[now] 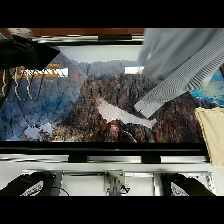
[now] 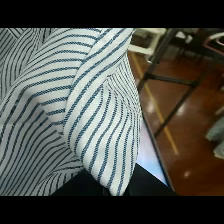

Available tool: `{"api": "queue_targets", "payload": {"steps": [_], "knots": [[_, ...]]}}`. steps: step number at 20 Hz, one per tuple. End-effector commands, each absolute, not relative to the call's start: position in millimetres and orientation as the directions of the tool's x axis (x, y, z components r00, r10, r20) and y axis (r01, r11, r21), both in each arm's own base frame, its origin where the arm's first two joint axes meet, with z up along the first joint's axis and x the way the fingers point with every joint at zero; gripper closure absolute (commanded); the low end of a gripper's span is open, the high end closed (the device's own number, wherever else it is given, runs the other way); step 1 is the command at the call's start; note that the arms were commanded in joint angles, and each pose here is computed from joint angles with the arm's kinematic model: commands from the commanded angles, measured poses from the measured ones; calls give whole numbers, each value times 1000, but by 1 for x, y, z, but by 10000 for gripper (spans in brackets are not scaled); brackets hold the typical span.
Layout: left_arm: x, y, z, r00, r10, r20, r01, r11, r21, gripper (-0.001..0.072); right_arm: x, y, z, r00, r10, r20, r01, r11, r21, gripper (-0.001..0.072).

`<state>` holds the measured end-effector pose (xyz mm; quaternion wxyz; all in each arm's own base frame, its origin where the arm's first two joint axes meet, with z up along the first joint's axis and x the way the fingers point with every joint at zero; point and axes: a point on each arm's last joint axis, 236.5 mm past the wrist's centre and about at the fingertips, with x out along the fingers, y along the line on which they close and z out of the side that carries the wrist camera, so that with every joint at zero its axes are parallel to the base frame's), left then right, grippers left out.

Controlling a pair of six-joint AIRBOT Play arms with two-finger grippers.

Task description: Fold the shirts.

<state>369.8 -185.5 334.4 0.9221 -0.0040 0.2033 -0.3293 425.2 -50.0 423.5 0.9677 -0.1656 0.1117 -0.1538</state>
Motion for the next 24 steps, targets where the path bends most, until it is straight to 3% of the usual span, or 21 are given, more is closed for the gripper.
{"api": "queue_targets", "payload": {"steps": [1, 10, 24], "knots": [[376, -186, 325, 692, -606, -392, 602, 784, -151, 172, 405, -114, 436, 857, -500, -123, 444, 839, -315, 638], [377, -187, 323, 690, -606, -396, 601, 784, -154, 172, 318, -233, 482, 646, -761, -49, 732, 637, -243, 638], [377, -187, 323, 690, -606, -396, 601, 784, -154, 172, 229, -333, 459, 345, -930, -127, 915, 363, -177, 638]]}}
